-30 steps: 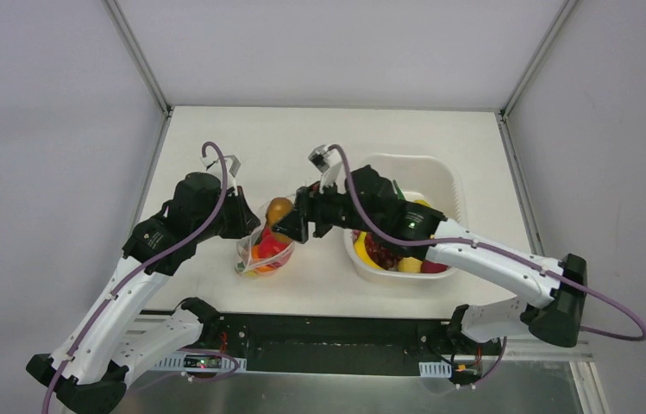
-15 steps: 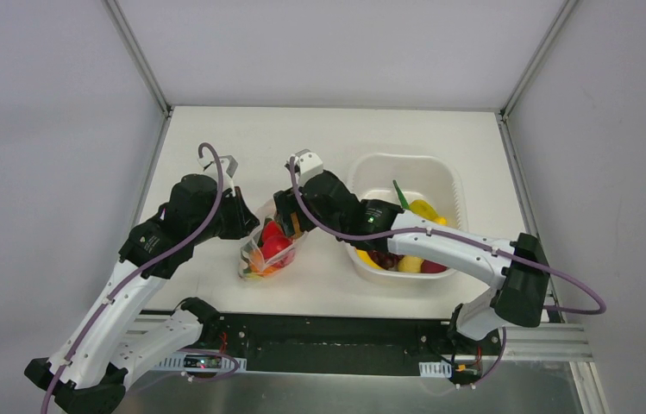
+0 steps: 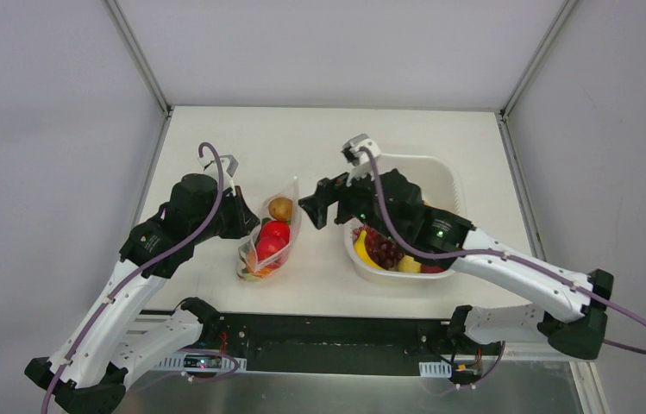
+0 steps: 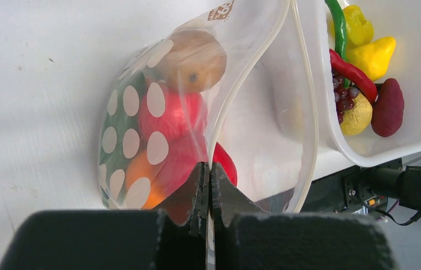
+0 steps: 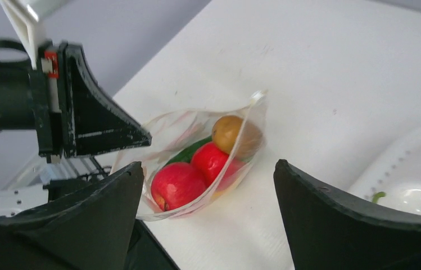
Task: Place the food in the zip-top bag and seal the zipper
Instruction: Place the fake vegetable in the zipper food storage bag, then pick up the fake fruit from the bin.
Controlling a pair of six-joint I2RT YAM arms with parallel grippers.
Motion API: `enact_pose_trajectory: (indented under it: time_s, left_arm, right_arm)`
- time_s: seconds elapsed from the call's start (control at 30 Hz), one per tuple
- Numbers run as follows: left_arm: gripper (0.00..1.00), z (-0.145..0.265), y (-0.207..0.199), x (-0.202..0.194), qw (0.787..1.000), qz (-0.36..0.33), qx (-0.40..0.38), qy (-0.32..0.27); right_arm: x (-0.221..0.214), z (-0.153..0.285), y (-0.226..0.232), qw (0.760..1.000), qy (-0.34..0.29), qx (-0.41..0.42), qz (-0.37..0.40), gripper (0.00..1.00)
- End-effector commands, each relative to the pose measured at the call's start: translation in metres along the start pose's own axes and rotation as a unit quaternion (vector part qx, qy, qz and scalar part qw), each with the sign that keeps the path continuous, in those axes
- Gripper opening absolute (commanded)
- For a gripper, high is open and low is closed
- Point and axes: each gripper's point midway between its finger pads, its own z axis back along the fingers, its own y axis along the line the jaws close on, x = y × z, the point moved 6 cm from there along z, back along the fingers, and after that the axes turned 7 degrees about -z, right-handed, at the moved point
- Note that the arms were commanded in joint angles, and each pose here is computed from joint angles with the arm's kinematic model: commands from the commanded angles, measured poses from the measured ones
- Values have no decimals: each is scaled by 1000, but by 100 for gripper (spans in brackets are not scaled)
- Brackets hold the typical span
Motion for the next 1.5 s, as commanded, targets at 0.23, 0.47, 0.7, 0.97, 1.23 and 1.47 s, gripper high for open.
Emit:
enact_pose_trajectory:
  time_s: [0.23,0.47,0.7,0.97,1.23,1.47]
  left_arm:
    - [0,4,-1,10,1000,7,2,-21]
    - [0,0,-2,9,1000,6,-2,-16]
    - [0,1,-2,7,1000,2,-8,-15]
    - [0,-4,-3,6,1000,-6,-10,-1]
    - [0,-6,-5,6,1000,-3,-18,-7]
    - [0,-4,-5,7,1000,-5,-18,-7]
  right_arm:
    - [-22,41,-186,947,27,-311,-78,69]
    - [-51,58,-260,891,127,-412,-144,75]
    - [-72,59,-308,843,196,-463,-189,76]
    - [-74,53,-320,859,225,-444,-119,86]
    - [-86,45,-333,876,199,-436,-63,81]
    - [-107,40,-343,860,238,-452,-11,78]
